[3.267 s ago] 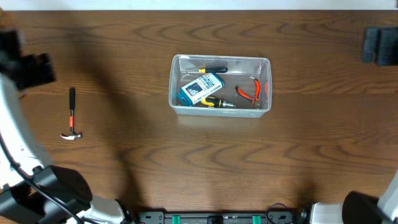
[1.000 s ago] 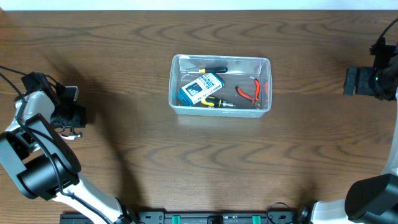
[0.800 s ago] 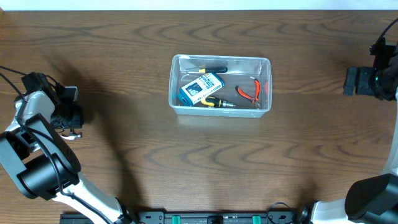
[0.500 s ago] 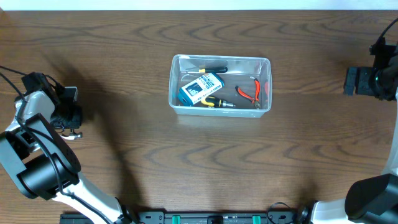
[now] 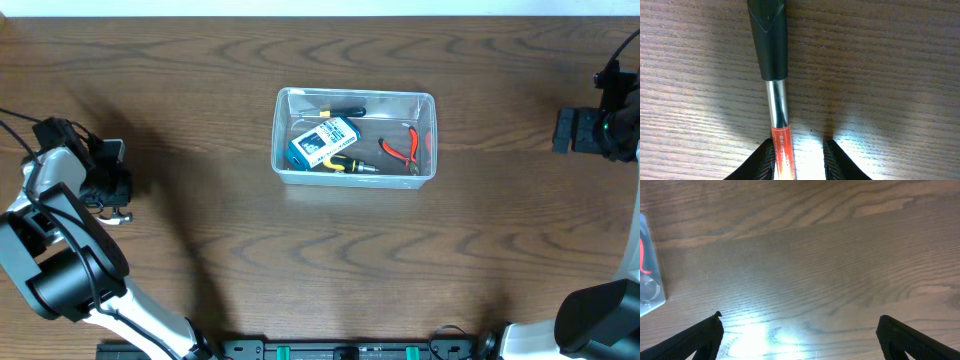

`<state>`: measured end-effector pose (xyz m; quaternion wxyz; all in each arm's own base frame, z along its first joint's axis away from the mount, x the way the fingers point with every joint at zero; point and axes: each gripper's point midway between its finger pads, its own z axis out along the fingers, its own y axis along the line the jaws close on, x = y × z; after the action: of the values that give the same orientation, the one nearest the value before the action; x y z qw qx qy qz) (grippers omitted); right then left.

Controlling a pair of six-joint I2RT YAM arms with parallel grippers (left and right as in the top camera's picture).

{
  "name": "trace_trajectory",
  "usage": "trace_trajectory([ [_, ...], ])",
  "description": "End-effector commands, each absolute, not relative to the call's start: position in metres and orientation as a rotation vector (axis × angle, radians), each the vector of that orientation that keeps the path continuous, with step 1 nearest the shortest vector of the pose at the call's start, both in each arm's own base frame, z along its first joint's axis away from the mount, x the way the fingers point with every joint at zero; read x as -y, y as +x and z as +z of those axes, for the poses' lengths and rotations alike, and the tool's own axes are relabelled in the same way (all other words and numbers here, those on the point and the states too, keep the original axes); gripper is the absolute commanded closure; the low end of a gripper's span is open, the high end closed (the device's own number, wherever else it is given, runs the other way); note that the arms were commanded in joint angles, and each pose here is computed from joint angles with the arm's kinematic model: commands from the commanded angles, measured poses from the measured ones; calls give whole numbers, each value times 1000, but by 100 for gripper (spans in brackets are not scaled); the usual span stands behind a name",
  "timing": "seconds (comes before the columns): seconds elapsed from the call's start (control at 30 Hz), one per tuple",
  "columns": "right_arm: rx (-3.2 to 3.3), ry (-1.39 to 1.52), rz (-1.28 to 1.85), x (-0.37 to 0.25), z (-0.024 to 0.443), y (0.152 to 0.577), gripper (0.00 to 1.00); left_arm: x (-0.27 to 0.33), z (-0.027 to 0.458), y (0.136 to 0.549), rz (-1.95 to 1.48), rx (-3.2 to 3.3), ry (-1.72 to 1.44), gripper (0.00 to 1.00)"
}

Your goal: Pack container

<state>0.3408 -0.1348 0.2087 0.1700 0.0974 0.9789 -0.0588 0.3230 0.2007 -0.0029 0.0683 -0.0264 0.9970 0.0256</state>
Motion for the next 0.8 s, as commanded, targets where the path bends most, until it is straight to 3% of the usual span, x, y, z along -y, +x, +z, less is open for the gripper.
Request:
trace_trajectory([
  [0.0,-2786,287,-169,132,208,339,1,-196,-19,317,8,-3037,-85,71],
  [0.17,-2789,277,-171,132,208,339,1,-198,-19,315,6,-3039,-96,71],
  [0.77,-2794,268,-177,133,208,338,1,-198,-19,315,7,-3038,-96,85],
])
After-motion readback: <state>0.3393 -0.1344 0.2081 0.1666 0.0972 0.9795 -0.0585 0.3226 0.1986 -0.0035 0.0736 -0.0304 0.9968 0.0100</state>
